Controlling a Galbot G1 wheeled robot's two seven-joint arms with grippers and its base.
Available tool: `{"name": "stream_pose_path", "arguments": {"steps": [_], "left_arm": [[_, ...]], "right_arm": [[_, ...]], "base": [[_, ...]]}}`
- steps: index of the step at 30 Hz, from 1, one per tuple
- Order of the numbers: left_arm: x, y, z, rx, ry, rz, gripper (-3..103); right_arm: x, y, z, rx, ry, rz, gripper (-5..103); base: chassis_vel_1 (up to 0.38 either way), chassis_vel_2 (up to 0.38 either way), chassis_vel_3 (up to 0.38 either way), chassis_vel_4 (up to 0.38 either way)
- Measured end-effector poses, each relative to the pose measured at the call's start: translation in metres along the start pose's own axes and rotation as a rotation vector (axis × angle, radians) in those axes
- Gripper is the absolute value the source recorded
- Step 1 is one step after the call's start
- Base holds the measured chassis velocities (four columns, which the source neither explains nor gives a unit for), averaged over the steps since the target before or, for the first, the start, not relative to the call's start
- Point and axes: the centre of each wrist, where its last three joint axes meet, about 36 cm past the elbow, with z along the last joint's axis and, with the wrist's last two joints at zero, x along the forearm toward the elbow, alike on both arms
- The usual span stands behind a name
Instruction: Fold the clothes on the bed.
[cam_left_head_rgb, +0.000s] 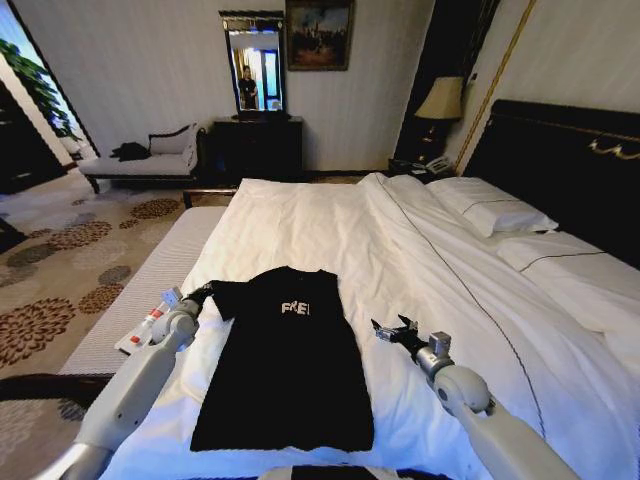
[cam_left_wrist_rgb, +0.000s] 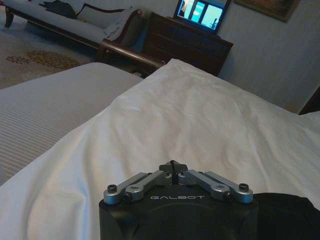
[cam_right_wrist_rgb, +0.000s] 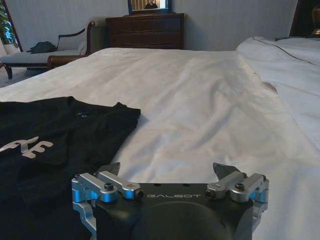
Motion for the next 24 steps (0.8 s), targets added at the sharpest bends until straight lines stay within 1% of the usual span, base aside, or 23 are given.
{"name": "stream_pose_path", "arguments": {"steps": [9, 12, 13, 17, 18, 19, 22, 23, 24], "left_arm": [[-0.002, -0.003, 0.002, -0.007, -0.001, 0.001, 0], [-0.001, -0.005, 0.001, -0.03, -0.011, -0.002, 0], [-0.001, -0.005, 0.001, -0.03, -0.011, -0.002, 0], [0.006, -0.017, -0.007, -0.054, -0.036, 0.012, 0], [0.011, -0.024, -0.011, -0.063, -0.043, 0.026, 0], [0.011, -0.024, -0.011, -0.063, -0.043, 0.026, 0], [0.022, -0.04, -0.01, -0.086, -0.044, 0.062, 0], [0.022, -0.04, -0.01, -0.086, -0.044, 0.062, 0], [0.025, -0.045, -0.009, -0.095, -0.045, 0.074, 0]], "right_arm": [[0.002, -0.002, 0.0, 0.0, -0.003, 0.007, 100], [0.003, -0.002, 0.001, -0.001, -0.004, 0.008, 100], [0.003, -0.002, 0.001, -0.001, -0.004, 0.008, 100], [0.004, -0.001, 0.002, -0.003, -0.005, 0.009, 100], [0.004, -0.001, 0.002, -0.002, -0.005, 0.009, 100], [0.004, -0.001, 0.002, -0.002, -0.005, 0.009, 100], [0.004, 0.0, 0.004, 0.0, -0.007, 0.008, 100], [0.004, 0.0, 0.004, 0.0, -0.007, 0.008, 100], [0.004, 0.0, 0.004, -0.001, -0.008, 0.008, 100]], "base": [[0.0, 0.0, 0.0, 0.0], [0.0, 0.0, 0.0, 0.0], [0.0, 0.0, 0.0, 0.0], [0.0, 0.0, 0.0, 0.0], [0.0, 0.0, 0.0, 0.0], [0.0, 0.0, 0.0, 0.0], [0.0, 0.0, 0.0, 0.0], [0.0, 0.0, 0.0, 0.0], [0.0, 0.0, 0.0, 0.0]]}}
